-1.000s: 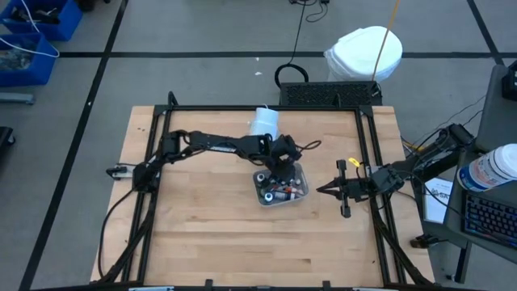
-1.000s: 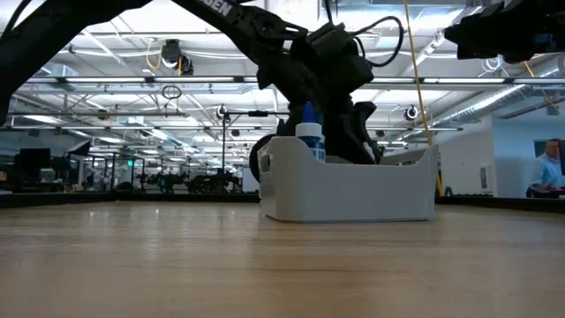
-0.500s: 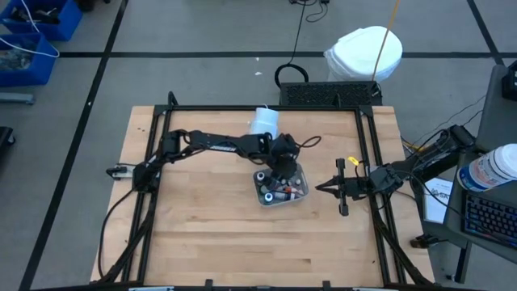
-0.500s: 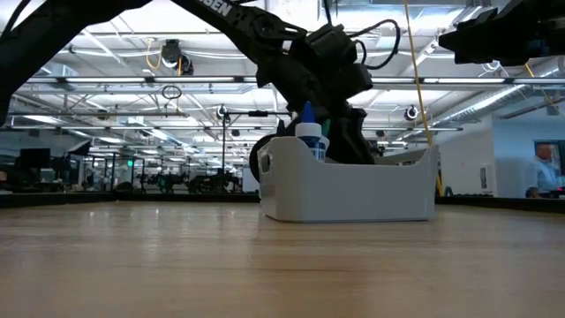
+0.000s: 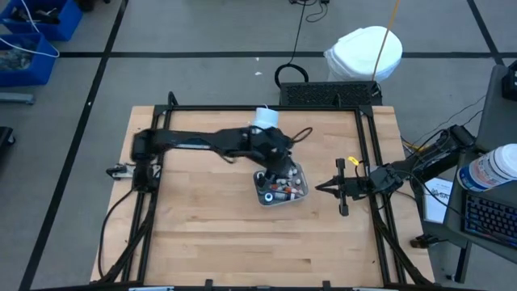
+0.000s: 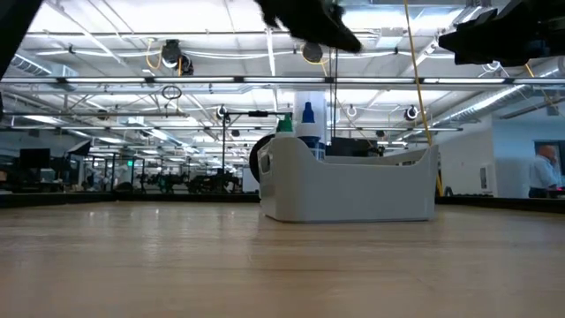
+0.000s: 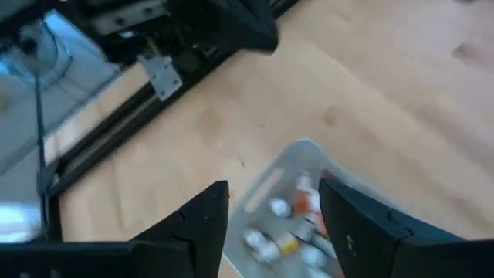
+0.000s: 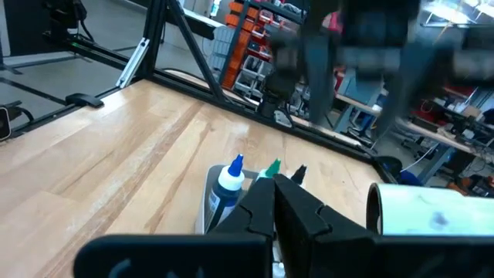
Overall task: Pick & Place food coloring
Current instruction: Adjust the gray bin
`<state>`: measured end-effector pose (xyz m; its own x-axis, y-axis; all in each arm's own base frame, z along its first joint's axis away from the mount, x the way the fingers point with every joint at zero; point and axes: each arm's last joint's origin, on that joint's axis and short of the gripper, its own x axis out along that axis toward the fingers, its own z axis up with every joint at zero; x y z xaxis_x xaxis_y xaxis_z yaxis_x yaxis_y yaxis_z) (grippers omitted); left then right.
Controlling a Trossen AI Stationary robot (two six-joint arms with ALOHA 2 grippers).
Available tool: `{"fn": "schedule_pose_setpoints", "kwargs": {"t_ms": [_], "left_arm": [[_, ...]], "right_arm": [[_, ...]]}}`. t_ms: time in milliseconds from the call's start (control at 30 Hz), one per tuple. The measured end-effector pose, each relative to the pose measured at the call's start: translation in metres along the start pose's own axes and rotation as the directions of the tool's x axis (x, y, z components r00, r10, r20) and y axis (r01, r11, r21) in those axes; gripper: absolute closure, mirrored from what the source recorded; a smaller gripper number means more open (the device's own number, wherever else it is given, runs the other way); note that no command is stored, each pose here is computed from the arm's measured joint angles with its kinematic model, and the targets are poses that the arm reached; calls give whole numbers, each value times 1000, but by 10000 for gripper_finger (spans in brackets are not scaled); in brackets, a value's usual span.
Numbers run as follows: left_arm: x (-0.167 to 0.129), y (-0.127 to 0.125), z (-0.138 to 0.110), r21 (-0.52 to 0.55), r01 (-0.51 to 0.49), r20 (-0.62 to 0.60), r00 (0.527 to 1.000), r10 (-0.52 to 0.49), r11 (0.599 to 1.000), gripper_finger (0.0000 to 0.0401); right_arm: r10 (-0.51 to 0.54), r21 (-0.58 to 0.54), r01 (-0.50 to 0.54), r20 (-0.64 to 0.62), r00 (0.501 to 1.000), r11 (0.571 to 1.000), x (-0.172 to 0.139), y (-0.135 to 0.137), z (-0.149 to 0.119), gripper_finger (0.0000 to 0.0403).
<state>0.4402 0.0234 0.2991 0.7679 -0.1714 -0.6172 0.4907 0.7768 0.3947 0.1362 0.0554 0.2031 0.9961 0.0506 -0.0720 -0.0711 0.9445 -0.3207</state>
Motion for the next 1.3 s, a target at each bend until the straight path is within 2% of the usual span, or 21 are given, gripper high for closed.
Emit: {"fn": "schedule_pose_setpoints", "kwargs": {"t_ms": [100, 167, 267, 333, 433, 467, 600, 700, 767, 833, 933, 1033, 1133, 1300], "left_arm": [[-39, -6, 16, -94, -8, -11, 1000, 7, 996, 207], [-67, -15, 21, -129, 38, -39, 998, -44, 991, 224], [-104, -32, 19, -136, 177, 0, 984, -179, 975, 273], [-128, -43, 15, -149, 208, 63, 978, -200, 967, 317], [-165, -61, 2, -206, 115, 103, 990, -96, 972, 381], [-175, -70, -5, -225, 83, 115, 992, -58, 971, 390], [-202, -114, -37, -289, 23, 183, 983, 32, 957, 392], [-215, -142, -62, -372, -71, 234, 958, 167, 926, 396], [-213, -158, -78, -447, -95, 256, 939, 229, 890, 395], [-203, -172, -92, -504, -64, 284, 930, 235, 861, 397], [-173, -195, -109, -540, -12, 308, 927, 212, 842, 397], [-142, -215, -124, -579, -13, 321, 916, 242, 816, 398], [-117, -228, -132, -639, -15, 324, 902, 287, 769, 398], [-75, -237, -131, -706, -49, 217, 935, 282, 707, 398]], "right_arm": [[1, 22, -1, -2, 1000, 1000, 0, 0, 0, 403], [1, 31, -1, -4, 1000, 1000, 0, 0, 0, 403], [4, 48, -3, -13, 1000, 999, 0, 1, -1, 403], [3, 63, -2, -16, 1000, 998, 0, 0, -2, 403], [3, 67, -2, -19, 1000, 998, 0, 0, -2, 403], [4, 65, -2, -23, 1000, 998, -1, 0, -2, 403], [-17, 75, 17, -7, 1000, 997, -4, -4, -1, 403], [-66, 105, 62, 34, 997, 992, -9, -13, 4, 403], [-94, 134, 89, 34, 995, 987, -11, -18, 4, 403], [-109, 154, 109, -8, 994, 982, -10, -20, -1, 403], [-127, 202, 149, -120, 985, 968, -7, -23, -13, 403], [-142, 265, 207, -244, 959, 942, -3, -25, -27, 403], [-161, 311, 266, -324, 932, 912, 3, -24, -44, 403], [-191, 367, 350, -406, 894, 862, 11, -25, -63, 403]]}}
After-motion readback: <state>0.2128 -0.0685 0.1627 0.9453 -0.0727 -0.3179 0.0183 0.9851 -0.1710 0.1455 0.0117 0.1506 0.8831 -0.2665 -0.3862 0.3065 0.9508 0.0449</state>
